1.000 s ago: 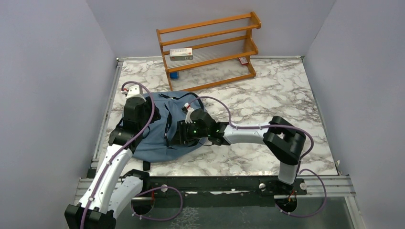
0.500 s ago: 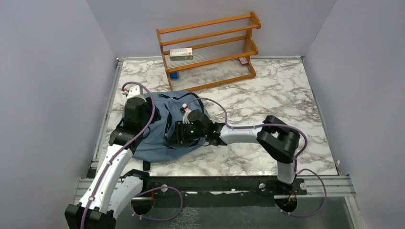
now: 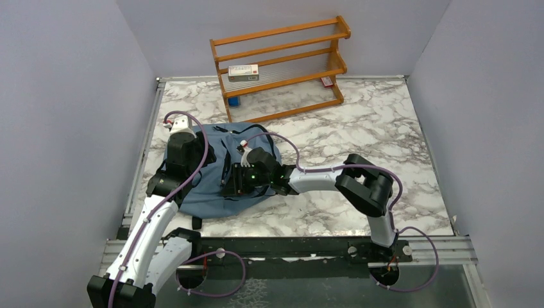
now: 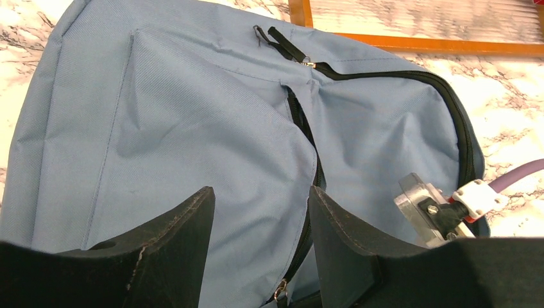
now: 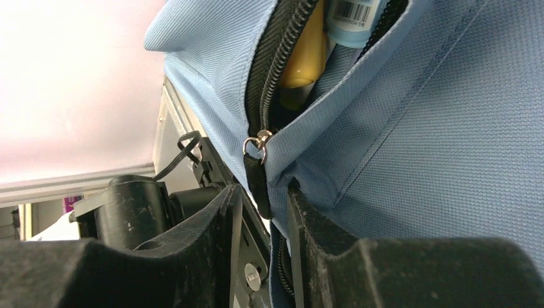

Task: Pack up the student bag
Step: Zip the student bag at the center of the board.

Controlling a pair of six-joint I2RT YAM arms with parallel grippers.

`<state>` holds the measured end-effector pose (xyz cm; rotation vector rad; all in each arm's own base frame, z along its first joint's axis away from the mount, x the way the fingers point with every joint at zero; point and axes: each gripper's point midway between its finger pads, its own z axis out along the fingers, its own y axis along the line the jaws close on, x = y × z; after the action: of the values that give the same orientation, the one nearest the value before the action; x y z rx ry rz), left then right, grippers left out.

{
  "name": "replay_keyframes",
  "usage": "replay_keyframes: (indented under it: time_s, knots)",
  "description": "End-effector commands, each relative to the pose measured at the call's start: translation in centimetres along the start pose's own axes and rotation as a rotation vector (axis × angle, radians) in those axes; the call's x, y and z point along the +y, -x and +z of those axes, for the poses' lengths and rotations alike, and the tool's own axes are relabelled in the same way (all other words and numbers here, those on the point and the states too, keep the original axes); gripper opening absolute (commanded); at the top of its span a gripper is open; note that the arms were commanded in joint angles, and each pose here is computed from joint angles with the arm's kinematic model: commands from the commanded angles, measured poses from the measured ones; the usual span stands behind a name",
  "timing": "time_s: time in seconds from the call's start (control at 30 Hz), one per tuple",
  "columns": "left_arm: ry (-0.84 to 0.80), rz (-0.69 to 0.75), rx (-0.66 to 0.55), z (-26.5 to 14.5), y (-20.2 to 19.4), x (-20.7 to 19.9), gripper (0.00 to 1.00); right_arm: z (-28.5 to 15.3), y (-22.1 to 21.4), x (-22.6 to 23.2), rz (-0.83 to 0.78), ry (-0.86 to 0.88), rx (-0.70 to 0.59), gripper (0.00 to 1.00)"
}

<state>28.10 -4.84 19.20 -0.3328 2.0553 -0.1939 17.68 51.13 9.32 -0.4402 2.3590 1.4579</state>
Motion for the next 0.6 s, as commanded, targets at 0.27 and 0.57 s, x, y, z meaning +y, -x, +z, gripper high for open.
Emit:
replay_keyframes:
  time_s: [0.27, 0.57]
  knots:
    - [-0.021, 0.014, -0.026, -0.2, 0.2, -0.2, 0.57, 1.2, 0.3, 0.9, -0.009, 0.035, -0.002, 0.19]
    - [-0.015, 0.020, -0.015, 0.0, -0.2, -0.1, 0.57, -0.6, 1.6, 3.1, -0.038, 0.079, -0.059, 0.01]
